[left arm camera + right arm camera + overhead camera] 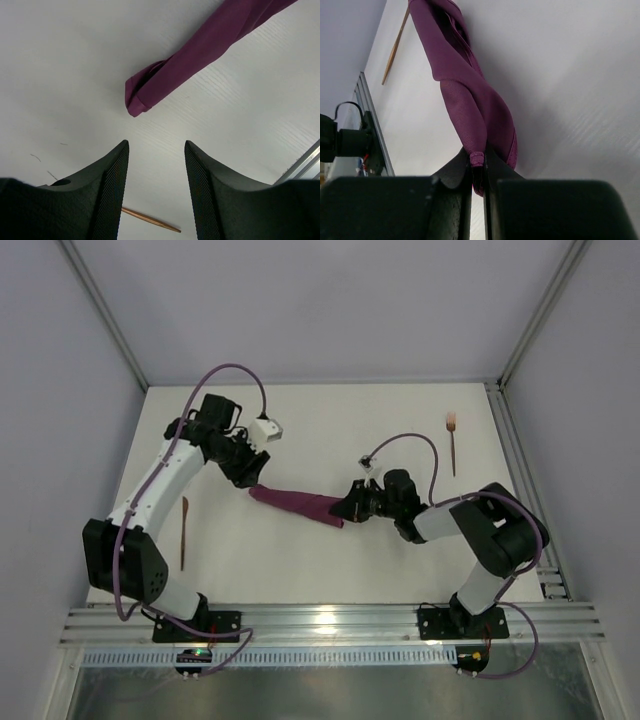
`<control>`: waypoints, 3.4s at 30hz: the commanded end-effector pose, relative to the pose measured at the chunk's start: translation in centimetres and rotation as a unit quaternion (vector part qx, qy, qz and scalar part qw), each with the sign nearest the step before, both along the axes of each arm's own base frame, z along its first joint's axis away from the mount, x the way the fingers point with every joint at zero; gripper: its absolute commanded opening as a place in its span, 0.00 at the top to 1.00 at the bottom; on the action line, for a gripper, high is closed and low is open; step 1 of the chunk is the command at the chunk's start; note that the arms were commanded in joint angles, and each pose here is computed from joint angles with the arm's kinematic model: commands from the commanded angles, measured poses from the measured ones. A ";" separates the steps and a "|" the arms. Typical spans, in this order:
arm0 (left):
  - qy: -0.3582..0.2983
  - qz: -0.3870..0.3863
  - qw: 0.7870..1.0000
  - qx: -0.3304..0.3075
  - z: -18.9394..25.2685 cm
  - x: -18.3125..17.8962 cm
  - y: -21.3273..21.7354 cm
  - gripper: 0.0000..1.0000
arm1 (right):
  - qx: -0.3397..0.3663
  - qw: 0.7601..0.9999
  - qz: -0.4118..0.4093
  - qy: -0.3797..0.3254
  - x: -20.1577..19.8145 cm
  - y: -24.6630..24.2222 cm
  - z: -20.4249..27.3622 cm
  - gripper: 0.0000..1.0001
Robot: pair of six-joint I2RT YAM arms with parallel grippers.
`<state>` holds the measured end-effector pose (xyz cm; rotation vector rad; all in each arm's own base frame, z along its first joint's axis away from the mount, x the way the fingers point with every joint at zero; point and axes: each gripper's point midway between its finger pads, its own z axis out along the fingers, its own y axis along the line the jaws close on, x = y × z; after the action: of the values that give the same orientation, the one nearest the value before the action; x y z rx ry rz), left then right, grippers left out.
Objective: Fold the napkin into a case and place the utensils inside
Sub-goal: Turn over the smaller rectangle-folded napkin at the center of the board.
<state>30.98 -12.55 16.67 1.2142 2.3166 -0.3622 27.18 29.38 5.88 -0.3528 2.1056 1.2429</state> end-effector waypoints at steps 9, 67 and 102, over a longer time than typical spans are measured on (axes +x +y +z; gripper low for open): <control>0.009 0.006 1.000 -0.013 -0.3 1.5 -0.5 0.49 | 0.067 0.990 -0.086 0.094 2.1 -3.3 1.1 0.96; 0.067 0.092 0.993 -0.032 -13.7 7.8 -8.4 0.58 | -0.223 0.959 -0.164 0.058 8.1 -9.9 -1.4 0.23; 0.003 0.142 0.987 -0.080 -8.7 5.3 -6.3 0.49 | -0.262 0.872 -0.414 -0.020 7.2 -25.0 11.5 0.03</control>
<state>34.45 -18.21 3.76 0.8475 2.5079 -0.4399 34.17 6.51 17.82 0.1768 2.1270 0.2087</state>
